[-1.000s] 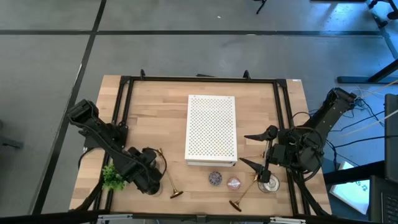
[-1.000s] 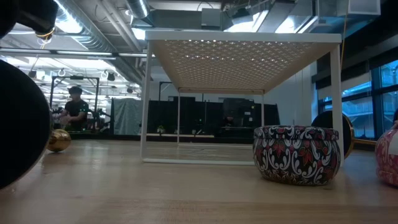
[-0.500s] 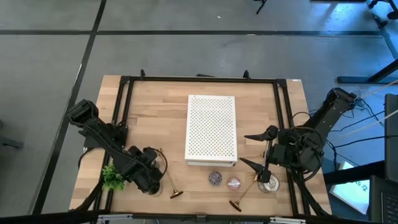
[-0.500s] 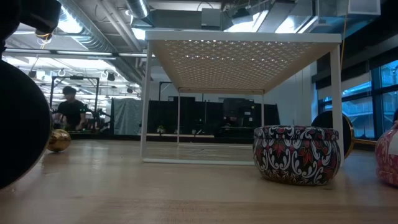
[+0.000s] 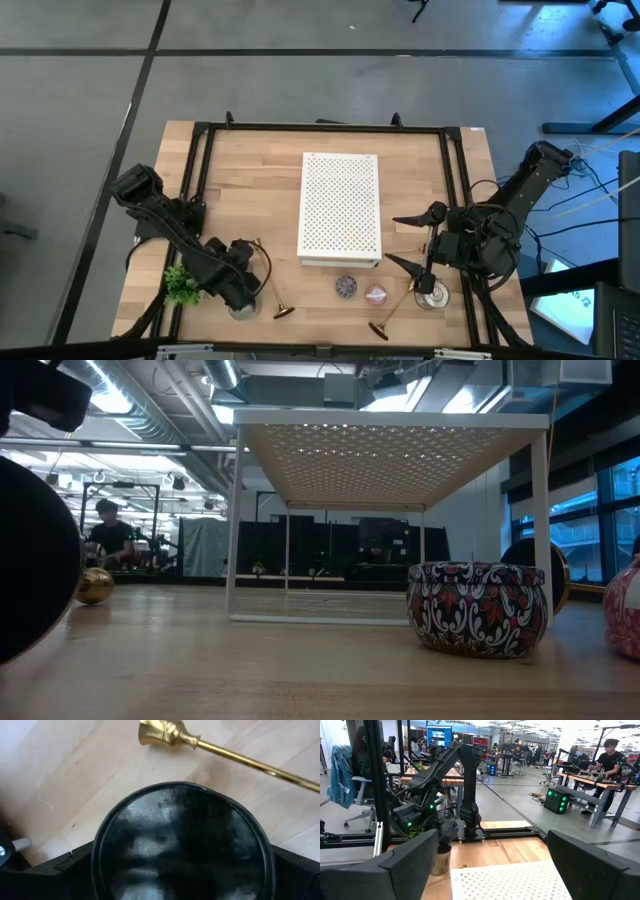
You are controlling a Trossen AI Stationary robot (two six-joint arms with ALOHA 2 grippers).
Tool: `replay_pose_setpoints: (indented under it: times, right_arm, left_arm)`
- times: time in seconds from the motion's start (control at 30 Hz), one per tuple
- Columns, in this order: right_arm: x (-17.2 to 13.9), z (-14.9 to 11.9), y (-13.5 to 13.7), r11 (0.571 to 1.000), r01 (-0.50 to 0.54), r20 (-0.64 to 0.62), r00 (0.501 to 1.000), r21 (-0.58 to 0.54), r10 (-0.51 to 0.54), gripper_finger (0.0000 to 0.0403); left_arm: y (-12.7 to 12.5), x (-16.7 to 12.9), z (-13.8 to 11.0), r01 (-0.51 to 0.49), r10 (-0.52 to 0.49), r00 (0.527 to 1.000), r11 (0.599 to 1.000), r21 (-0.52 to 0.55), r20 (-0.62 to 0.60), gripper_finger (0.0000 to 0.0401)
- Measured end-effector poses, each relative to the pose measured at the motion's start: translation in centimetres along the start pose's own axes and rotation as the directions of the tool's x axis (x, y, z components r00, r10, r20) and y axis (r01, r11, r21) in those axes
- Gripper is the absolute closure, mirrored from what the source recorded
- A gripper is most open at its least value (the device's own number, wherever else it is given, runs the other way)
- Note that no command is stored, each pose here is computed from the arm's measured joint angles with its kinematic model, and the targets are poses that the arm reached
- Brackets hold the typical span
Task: Pick & Place candle stick holders
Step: Put the top silver scented candle on the shelf
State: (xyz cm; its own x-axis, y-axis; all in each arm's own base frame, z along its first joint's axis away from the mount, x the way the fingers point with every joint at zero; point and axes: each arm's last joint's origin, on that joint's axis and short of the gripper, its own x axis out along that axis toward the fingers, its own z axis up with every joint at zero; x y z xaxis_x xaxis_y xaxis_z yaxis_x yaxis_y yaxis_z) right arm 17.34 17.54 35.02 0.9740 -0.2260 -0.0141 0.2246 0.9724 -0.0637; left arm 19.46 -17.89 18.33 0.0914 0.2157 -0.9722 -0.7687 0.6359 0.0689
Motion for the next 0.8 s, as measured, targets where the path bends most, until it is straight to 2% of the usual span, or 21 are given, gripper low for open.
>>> replay_pose_setpoints:
  times: [0.37, 0.8]
  right_arm:
    - [0.00, 0.00, 0.00, 1.000, 0.000, 0.000, 1.000, 0.000, 0.000, 0.0027]
    - [0.00, 0.00, 0.00, 1.000, 0.000, 0.000, 1.000, 0.000, 0.000, 0.0027]
  left_arm:
    - [-0.14, 0.04, 0.31, 0.014, -0.015, 0.997, 1.000, 0.013, 0.073, 0.0001]
    - [-0.14, 0.13, 0.48, 0.006, -0.006, 1.000, 1.000, -0.010, -0.002, 0.0001]
